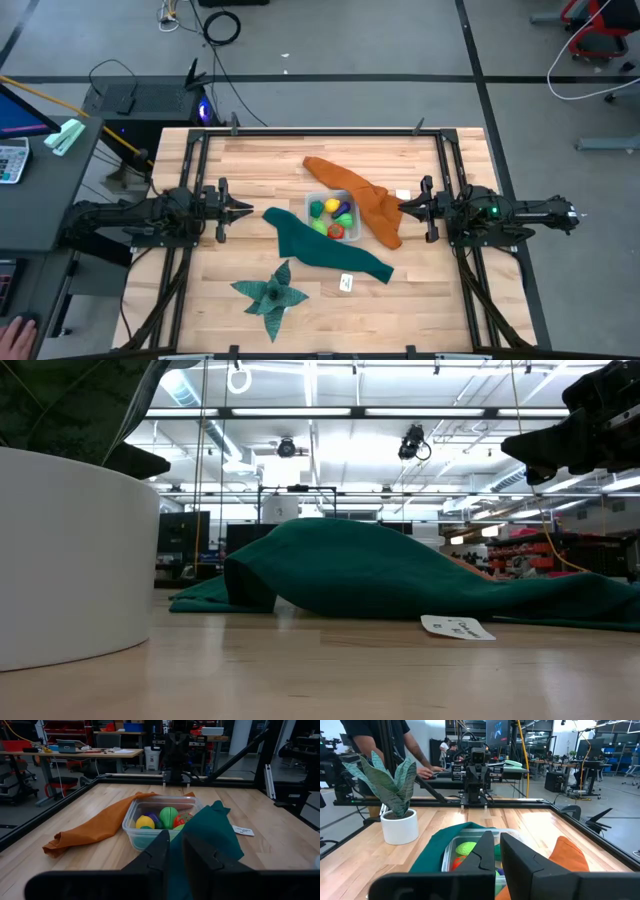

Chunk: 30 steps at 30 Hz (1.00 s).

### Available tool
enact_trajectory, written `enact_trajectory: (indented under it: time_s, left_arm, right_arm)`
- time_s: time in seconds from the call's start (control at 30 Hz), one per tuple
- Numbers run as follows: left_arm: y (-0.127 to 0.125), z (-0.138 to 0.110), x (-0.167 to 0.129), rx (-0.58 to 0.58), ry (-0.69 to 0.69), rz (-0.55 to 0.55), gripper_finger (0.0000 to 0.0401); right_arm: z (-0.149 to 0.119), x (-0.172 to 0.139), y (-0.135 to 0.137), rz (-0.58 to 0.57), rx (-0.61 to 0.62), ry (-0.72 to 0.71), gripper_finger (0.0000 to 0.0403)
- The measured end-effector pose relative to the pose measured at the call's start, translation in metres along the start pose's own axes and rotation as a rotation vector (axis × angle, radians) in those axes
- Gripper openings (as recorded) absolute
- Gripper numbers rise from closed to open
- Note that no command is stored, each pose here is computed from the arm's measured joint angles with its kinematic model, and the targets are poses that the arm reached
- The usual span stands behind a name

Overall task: Pick and placing Produce into tupperware
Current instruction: Return to Home Position

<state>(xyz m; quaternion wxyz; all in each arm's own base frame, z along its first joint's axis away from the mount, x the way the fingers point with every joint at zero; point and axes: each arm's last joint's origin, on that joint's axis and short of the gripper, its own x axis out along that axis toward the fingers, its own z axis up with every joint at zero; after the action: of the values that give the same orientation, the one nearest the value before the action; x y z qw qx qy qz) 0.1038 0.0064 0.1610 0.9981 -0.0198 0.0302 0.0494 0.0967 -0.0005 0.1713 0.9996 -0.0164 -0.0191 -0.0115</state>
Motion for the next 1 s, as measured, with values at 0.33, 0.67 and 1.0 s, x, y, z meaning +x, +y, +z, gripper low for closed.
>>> enact_trajectory:
  time_s: [0.33,0.67,1.0]
  left_arm:
    - [0.0000,0.0000,0.0000,0.000,0.000,0.000,0.0055]
    - [0.0000,0.0000,0.0000,0.000,0.000,0.000,0.0059]
    - [0.0000,0.0000,0.0000,0.000,0.000,0.000,0.0053]
  right_arm:
    - [0.0001,0.0000,0.0000,0.000,0.000,0.000,0.0000]
    - [0.0000,0.0000,0.0000,0.000,0.000,0.000,0.0000]
    - [0.0001,0.0000,0.0000,0.000,0.000,0.000,0.0000]
